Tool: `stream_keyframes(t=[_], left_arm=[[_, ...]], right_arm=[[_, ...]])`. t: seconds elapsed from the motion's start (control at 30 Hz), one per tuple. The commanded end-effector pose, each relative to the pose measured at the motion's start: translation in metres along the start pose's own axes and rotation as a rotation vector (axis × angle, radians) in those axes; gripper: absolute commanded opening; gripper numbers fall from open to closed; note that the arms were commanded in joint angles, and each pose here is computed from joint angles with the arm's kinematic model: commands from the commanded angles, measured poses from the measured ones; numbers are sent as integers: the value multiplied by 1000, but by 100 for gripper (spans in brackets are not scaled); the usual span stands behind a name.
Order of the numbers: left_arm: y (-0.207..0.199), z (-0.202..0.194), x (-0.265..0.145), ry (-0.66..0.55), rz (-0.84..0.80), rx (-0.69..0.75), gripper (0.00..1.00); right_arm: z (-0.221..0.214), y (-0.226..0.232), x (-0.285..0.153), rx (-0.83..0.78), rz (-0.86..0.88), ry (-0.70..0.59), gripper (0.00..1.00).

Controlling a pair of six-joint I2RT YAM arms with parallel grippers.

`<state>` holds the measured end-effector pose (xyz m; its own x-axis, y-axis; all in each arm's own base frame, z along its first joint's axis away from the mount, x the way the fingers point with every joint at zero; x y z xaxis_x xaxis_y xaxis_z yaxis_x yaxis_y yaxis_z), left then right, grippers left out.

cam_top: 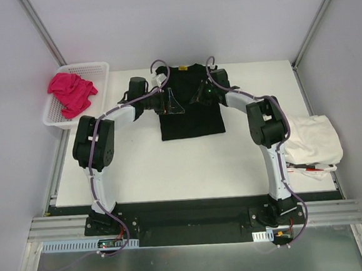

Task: Fold and stack the t-shirts
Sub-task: Fold the folded rectangular tshirt in 1/3 of the way

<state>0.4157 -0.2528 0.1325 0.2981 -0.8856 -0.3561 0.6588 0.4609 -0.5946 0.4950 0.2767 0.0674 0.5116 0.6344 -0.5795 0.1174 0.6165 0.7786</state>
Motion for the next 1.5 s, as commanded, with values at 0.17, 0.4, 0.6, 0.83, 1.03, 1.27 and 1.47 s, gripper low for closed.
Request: stream_keyframes(t=[0.17,0.4,0.6,0.83,1.03,1.27,1.47], left_arm=[[-35,24,-23,-55,-96,131,78],[-47,20,-24,-42,-177,131,78],[-36,7,-3,11,-274,89,78],[-21,-5,16,37,-300,50,78],[-12,-8,24,47,-313,49,78],[6,-8,37,66,-311,20,78],[24,-6,38,71,-291,9,78]], right_arm=[[82,5,5,-24,-11,-135,3],[101,39,-51,-77,34,-186,4],[50,50,-124,-106,59,-182,6],[-2,25,-121,-73,73,-106,6],[-11,17,-94,-23,107,-11,6],[-2,-2,-57,47,87,23,6],[19,-23,-38,113,64,9,6]])
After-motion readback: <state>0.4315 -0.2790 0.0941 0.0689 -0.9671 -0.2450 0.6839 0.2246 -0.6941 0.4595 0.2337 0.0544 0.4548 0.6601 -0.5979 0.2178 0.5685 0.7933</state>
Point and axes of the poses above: each gripper's point midway between its finger pads, its own x axis out along the fingers, its own y axis along the line the jaws close on, z = x × y, the point moved 3 cm from there along -x, back along the fingers, and after that the axes turned 12 degrees about x, right-handed, at the moved point
